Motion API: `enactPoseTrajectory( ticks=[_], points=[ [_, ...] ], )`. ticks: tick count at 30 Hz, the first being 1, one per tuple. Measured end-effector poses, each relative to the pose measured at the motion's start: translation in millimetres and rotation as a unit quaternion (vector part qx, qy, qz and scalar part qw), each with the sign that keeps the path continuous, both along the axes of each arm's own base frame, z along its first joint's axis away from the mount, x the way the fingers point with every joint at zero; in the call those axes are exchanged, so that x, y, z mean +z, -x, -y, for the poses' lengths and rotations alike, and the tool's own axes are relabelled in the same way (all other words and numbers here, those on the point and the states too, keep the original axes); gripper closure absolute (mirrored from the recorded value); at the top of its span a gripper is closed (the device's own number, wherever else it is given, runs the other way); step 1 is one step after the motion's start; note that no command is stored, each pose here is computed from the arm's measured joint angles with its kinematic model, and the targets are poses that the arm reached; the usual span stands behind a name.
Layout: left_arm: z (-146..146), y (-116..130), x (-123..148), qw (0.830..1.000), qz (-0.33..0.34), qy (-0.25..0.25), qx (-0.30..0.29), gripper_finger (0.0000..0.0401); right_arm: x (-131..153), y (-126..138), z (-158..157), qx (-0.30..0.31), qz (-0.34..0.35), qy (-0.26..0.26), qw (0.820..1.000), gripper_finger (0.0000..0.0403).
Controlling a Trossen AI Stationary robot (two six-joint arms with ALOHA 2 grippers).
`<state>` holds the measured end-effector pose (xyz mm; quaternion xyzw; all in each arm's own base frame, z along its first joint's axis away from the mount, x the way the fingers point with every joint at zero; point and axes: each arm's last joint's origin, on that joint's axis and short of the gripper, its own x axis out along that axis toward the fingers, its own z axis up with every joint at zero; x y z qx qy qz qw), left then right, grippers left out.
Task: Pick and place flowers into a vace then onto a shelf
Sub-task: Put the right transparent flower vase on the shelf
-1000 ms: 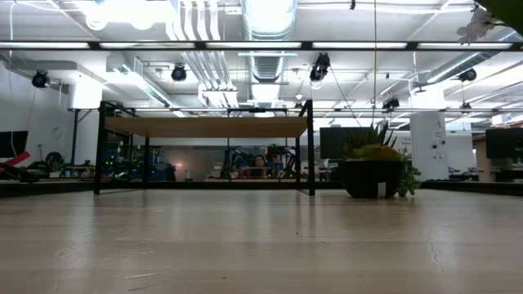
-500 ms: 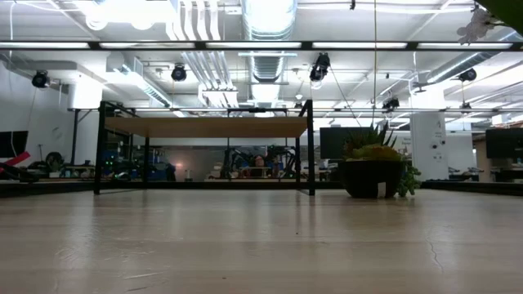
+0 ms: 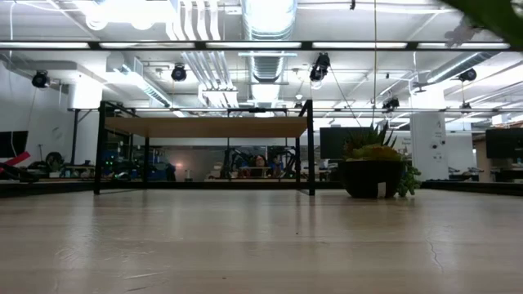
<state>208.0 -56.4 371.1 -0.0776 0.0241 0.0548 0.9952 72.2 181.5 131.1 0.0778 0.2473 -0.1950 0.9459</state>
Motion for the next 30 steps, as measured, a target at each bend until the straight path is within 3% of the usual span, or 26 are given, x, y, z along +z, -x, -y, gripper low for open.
enactPoseTrajectory(
  ticks=[7, 20, 26, 30],
  points=[
    [0, 0, 0, 1.000, 0.000, 0.000, 0.000, 0.0224, 1, -1, 0, -0.006, 0.017, -0.010, 1.000, 0.0274],
    [0, 0, 0, 1.000, -0.002, -0.001, 0.000, 0.0224, 26, -27, 13, -0.030, 0.181, 0.007, 0.983, 0.0275],
    [0, 0, -1, 1.000, -0.005, -0.001, 0.000, 0.0224, 52, -47, 19, -0.060, 0.207, 0.045, 0.975, 0.0275],
    [0, 0, -4, 1.000, -0.009, -0.003, 0.000, 0.0224, 71, -61, 26, -0.085, 0.185, 0.044, 0.978, 0.0275]
  ],
)
